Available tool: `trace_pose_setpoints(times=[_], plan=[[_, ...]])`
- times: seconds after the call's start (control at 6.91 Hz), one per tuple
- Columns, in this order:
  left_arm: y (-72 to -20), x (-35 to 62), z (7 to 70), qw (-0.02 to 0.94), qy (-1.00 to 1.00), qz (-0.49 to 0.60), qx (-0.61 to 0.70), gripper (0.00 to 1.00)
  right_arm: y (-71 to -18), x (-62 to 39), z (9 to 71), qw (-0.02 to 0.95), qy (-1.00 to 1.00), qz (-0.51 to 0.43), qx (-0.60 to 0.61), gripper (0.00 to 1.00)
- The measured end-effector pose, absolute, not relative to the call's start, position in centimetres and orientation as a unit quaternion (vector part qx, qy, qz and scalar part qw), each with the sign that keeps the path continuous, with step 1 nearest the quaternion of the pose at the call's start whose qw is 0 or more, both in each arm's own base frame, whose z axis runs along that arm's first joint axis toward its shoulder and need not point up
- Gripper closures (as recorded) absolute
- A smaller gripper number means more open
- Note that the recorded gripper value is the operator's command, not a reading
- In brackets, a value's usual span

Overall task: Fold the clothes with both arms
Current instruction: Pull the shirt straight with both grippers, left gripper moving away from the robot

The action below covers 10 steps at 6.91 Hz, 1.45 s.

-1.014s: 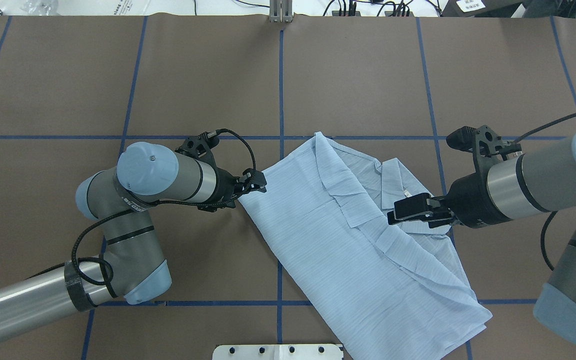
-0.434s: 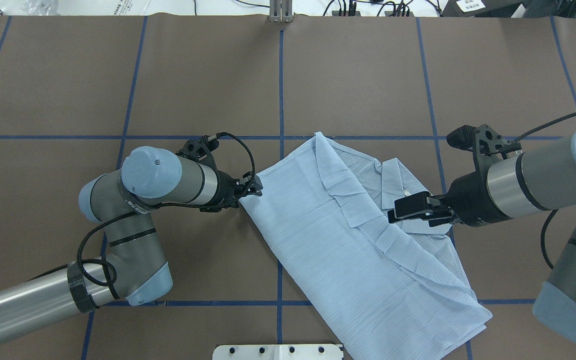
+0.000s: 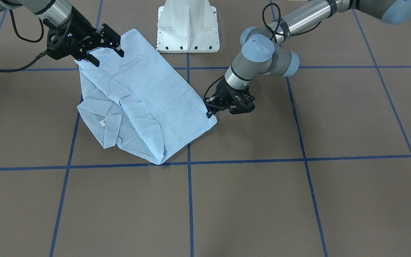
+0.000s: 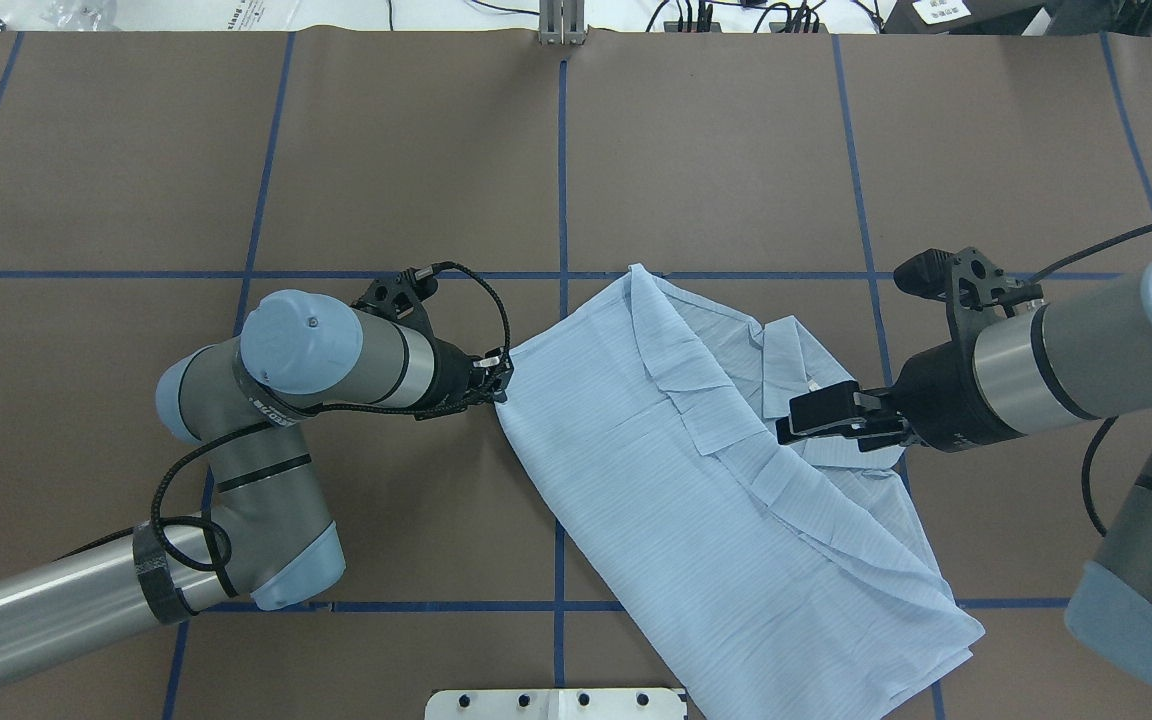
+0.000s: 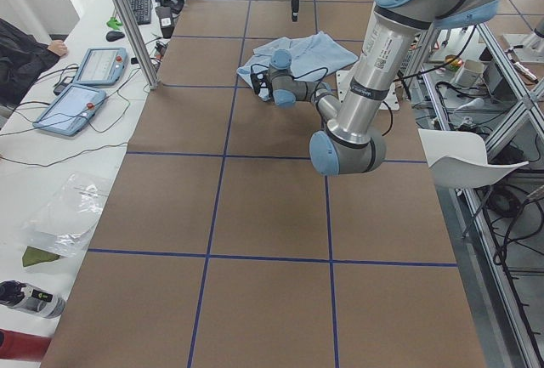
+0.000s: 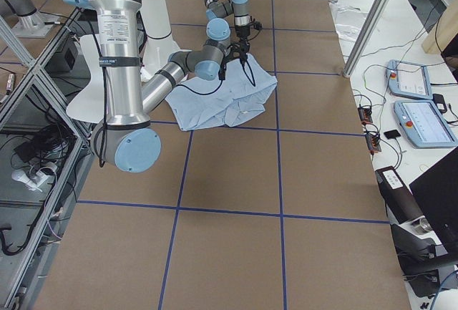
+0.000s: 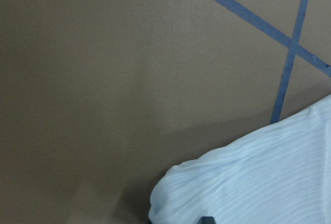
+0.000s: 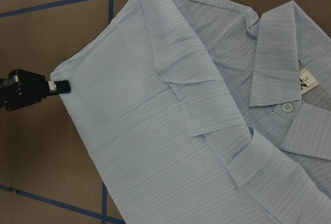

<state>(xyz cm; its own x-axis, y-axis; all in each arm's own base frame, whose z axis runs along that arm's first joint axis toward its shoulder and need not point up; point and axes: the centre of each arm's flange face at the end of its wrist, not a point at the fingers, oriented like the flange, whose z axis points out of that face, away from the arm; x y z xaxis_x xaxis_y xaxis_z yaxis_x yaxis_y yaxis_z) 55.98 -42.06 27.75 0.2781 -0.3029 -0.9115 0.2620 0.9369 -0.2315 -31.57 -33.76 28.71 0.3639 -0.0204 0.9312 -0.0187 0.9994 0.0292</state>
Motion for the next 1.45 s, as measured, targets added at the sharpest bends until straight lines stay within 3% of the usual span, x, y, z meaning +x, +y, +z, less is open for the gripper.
trace_pose_setpoints(times=[0.29,1.16,1.45], plan=[[-44.2,54.0,27.4,0.794,0.577,-0.191,-0.005,1.00,-33.9,-31.5,28.8,0.826,-0.564,0.001,0.019,0.00],[-62.3,51.2,28.6,0.796,0.543,-0.250,0.099,1.00,-34.8,-31.2,27.7,0.822,-0.568,0.010,0.039,0.00],[-66.0,51.5,28.6,0.782,0.548,-0.263,0.140,1.00,-35.1,-31.2,27.4,0.821,-0.568,0.016,0.051,0.00]])
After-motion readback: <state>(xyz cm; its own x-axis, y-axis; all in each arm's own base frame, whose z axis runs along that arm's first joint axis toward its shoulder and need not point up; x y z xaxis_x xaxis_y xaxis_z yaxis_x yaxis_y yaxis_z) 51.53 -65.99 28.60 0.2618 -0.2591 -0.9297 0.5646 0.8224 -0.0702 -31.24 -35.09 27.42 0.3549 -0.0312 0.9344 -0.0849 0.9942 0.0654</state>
